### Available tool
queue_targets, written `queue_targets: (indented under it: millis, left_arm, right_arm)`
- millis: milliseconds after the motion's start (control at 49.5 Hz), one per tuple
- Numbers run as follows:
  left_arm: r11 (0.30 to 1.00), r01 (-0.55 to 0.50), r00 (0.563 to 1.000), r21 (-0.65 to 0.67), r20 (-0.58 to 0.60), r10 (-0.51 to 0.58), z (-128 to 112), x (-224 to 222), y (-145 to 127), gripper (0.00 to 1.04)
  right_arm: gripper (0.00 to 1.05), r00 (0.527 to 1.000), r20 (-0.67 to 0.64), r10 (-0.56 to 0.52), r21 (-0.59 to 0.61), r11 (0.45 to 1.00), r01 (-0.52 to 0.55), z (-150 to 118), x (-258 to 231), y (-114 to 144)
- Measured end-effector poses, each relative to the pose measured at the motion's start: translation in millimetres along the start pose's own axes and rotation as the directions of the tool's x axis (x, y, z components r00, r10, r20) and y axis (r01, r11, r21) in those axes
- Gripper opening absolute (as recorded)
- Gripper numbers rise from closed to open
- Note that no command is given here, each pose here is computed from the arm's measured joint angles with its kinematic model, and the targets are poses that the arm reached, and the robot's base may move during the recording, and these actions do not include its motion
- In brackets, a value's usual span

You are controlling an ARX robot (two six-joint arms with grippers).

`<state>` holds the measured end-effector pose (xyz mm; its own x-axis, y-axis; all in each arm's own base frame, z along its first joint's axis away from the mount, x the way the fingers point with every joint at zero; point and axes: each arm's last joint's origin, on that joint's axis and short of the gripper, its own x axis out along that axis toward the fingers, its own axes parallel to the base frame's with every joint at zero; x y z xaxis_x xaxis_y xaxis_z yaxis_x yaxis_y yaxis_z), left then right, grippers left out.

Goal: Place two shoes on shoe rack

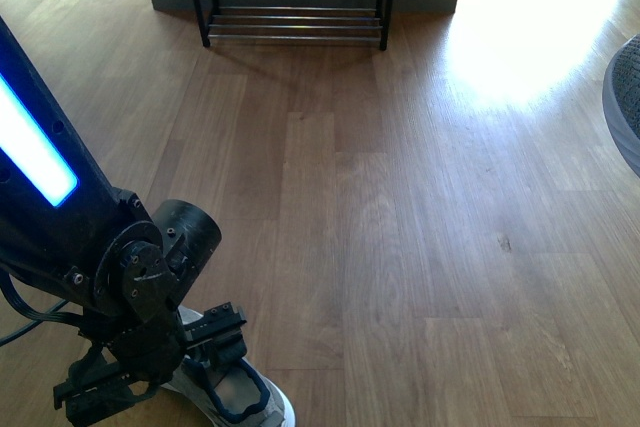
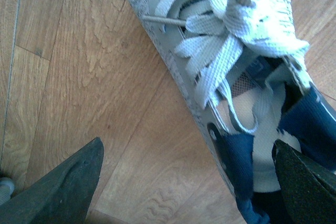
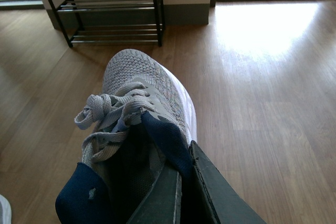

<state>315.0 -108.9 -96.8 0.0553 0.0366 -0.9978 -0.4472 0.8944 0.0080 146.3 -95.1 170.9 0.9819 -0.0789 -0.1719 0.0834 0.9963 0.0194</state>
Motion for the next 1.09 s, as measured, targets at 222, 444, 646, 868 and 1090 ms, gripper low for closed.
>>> queue_targets:
  millis: [222,444,646,868,1090]
  left_arm:
    - [1.000,0.025,0.998,0.003,-0.052,-0.025,5.2,15.1,3.3,0.95]
    - [0.998,0.055,0.993,-0.036,-0.099,-0.058,8.2,23.0,3.3,0.70]
    - [0.998,0.041,0.995,-0.050,-0.094,-0.046,10.1,24.8,6.1,0.38]
    - [1.000,0.018,0.998,-0.026,-0.060,-0.019,10.5,24.6,5.4,0.03]
    - [1.000,-0.024,1.000,-0.003,-0.005,0.024,8.3,17.3,12.4,0.02]
  right_arm:
    - [0.01,1.000,0.000,0.000,0.000,1.000,0.000,-0.1,0.0,0.0]
    - [0.01,1.000,0.000,0.000,0.000,1.000,0.000,0.0,0.0,0.0]
    - [0.01,1.000,0.000,0.000,0.000,1.000,0.000,0.0,0.0,0.0]
    - [0.01,1.000,0.000,0.000,0.000,1.000,0.000,0.0,0.0,0.0]
    - [0.01,1.000,0.000,0.000,0.000,1.000,0.000,0.0,0.0,0.0]
